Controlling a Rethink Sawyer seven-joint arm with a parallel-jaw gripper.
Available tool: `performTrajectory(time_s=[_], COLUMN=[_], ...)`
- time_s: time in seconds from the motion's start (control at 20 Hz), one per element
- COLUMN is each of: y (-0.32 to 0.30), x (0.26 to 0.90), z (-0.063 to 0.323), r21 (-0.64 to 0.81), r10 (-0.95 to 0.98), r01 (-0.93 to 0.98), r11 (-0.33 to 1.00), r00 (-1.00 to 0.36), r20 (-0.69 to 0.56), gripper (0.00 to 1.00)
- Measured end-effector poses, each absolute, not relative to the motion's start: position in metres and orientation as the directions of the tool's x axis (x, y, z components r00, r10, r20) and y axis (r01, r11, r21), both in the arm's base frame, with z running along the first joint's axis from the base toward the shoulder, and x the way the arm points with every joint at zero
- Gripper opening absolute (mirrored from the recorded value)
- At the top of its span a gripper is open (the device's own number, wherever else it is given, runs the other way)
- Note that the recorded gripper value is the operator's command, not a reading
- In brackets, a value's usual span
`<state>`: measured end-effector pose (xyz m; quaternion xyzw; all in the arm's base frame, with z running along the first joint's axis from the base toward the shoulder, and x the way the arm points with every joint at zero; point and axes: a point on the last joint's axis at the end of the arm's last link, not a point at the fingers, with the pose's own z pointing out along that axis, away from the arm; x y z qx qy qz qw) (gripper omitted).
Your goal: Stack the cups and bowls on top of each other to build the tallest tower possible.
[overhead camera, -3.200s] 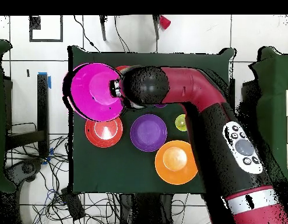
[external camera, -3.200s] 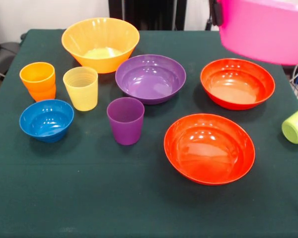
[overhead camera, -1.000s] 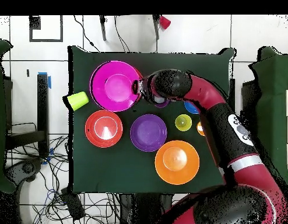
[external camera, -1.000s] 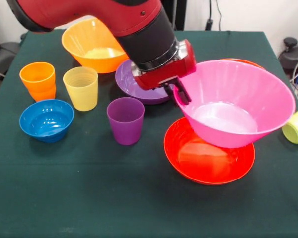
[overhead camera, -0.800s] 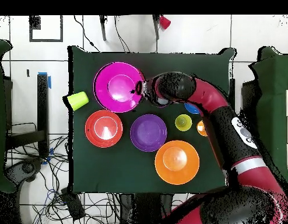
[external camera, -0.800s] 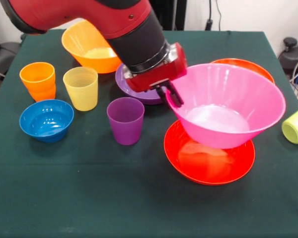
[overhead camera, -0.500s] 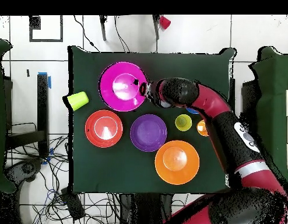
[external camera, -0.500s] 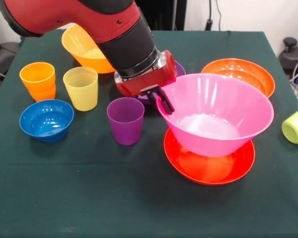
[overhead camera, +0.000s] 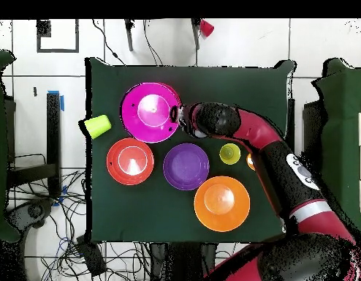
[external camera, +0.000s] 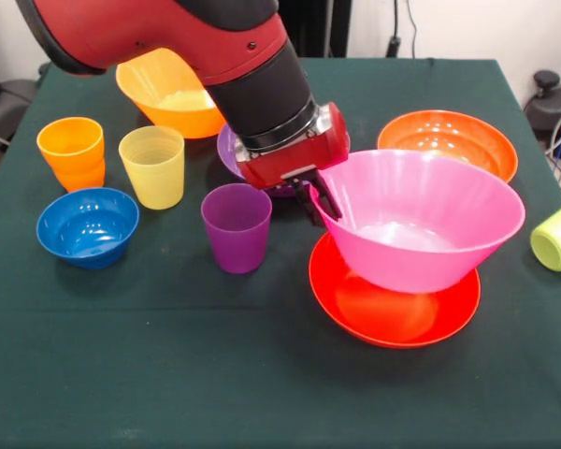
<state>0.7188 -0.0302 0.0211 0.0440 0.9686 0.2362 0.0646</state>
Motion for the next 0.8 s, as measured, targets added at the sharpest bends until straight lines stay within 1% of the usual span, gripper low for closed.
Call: performTrajectory(time_s=[0.8], y=[-0.020], x=[0.712], z=[0.008], r21=[0.431], r10=[0.063], r01=[0.002], r11=[0.903], r00=[-0.990], r20=[-0.127], gripper=[0.00])
